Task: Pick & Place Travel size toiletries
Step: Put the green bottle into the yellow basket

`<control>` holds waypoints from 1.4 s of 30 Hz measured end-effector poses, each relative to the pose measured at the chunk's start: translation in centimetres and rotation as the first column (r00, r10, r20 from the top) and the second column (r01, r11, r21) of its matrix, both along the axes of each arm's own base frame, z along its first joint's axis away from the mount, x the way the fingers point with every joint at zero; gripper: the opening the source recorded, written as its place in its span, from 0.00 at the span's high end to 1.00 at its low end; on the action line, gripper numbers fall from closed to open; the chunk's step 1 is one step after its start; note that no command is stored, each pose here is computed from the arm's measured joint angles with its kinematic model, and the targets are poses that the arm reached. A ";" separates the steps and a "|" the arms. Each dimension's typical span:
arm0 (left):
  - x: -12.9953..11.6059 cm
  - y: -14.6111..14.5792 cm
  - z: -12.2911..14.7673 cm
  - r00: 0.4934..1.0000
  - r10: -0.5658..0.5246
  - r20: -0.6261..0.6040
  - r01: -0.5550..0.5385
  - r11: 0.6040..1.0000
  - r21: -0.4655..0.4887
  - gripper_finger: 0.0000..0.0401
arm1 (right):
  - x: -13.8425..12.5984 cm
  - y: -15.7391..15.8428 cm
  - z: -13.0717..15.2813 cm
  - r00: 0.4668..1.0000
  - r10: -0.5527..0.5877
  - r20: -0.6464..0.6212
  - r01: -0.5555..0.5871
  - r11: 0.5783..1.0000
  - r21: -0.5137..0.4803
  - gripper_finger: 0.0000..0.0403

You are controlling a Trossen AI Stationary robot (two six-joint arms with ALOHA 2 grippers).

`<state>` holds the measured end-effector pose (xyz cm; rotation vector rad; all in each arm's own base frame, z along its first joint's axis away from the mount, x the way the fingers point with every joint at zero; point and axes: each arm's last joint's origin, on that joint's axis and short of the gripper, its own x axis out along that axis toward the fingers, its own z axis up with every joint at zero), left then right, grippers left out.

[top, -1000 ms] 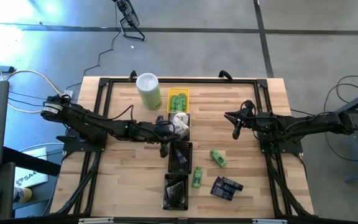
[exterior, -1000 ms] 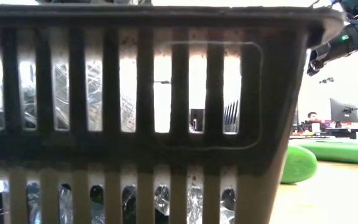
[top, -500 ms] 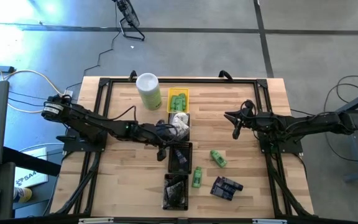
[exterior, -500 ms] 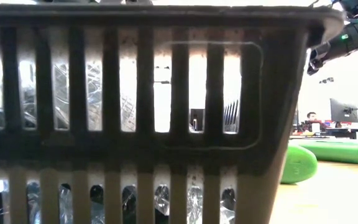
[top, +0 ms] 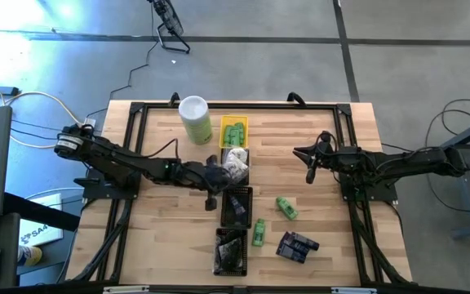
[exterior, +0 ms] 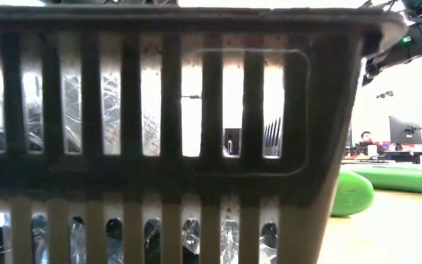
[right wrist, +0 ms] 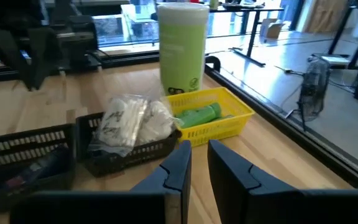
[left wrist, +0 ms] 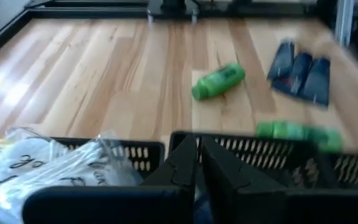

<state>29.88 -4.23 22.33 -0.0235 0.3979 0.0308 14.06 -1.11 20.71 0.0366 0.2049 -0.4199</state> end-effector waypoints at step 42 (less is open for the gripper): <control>-16.6 2.6 -4.3 0.977 -0.056 0.206 0.029 0.991 0.130 0.94 | 0.2 0.3 0.1 0.993 0.107 0.040 -0.110 0.991 0.080 0.89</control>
